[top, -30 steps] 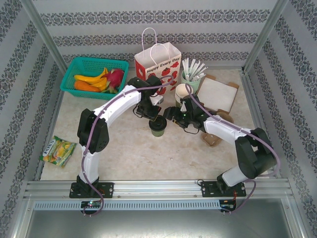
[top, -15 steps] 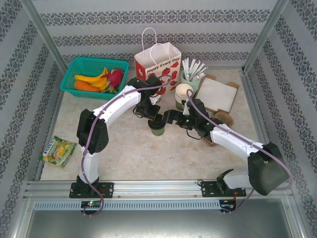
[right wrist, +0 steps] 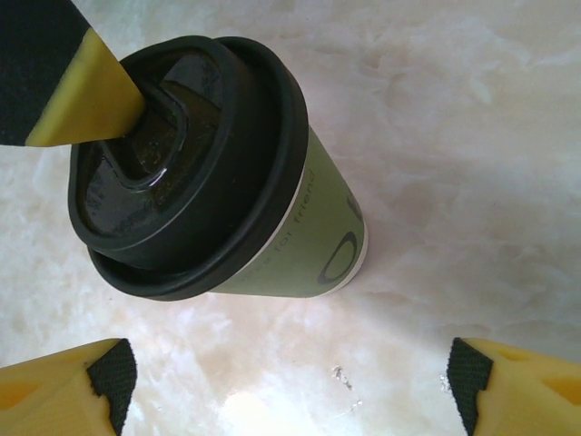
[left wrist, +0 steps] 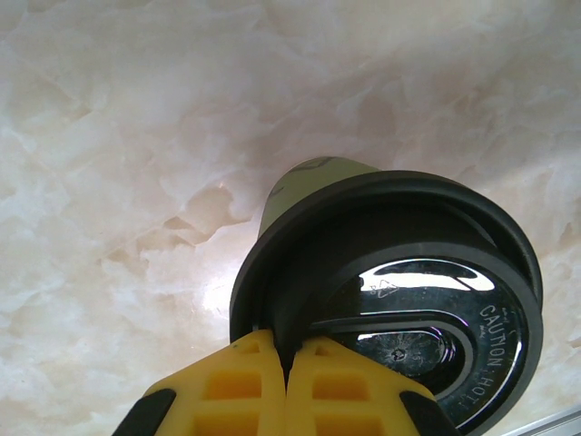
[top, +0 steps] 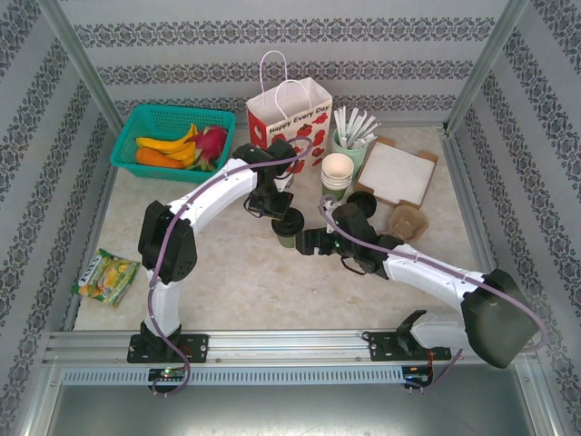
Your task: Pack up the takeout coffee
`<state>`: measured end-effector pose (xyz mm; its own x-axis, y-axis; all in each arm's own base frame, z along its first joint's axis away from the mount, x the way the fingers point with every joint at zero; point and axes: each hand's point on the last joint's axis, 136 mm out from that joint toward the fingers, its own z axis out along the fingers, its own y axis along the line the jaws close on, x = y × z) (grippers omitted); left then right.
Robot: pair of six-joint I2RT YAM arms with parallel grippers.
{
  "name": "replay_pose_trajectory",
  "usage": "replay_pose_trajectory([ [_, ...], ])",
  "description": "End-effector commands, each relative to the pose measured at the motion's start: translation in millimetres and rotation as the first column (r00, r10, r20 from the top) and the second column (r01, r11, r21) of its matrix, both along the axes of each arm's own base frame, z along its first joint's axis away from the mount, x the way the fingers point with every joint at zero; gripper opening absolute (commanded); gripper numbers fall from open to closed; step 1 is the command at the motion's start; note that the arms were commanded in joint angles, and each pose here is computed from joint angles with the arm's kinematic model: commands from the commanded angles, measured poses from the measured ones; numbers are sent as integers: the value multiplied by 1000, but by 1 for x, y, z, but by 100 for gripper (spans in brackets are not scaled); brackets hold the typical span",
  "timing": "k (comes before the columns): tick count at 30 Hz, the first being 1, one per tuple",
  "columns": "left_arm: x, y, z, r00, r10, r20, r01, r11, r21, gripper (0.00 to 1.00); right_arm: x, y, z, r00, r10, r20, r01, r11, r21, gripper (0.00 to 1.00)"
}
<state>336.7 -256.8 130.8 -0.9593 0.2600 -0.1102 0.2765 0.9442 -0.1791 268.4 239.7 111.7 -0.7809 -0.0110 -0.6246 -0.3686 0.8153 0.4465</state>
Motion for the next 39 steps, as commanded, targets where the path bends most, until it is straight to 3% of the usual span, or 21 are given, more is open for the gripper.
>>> replay_pose_trajectory([
  [1, -2, 5, -23, 999, 27, -19, -25, 998, 58, 0, 11, 3, 3, 995, 7, 103, -4, 999, -35, 88],
  [18, -6, 5, -25, 999, 23, -47, -20, 998, 63, 0, 26, 29, -1, 988, 67, 142, -64, 998, -23, 81],
  [28, -11, 4, -35, 995, 30, -92, -24, 997, 69, 0, 16, 6, -61, 998, 53, 47, -44, 984, -173, 76],
  [39, -13, 0, -37, 987, 112, -117, -106, 993, 55, 0, 32, 35, -20, 986, 82, 146, -76, 996, -47, 87],
])
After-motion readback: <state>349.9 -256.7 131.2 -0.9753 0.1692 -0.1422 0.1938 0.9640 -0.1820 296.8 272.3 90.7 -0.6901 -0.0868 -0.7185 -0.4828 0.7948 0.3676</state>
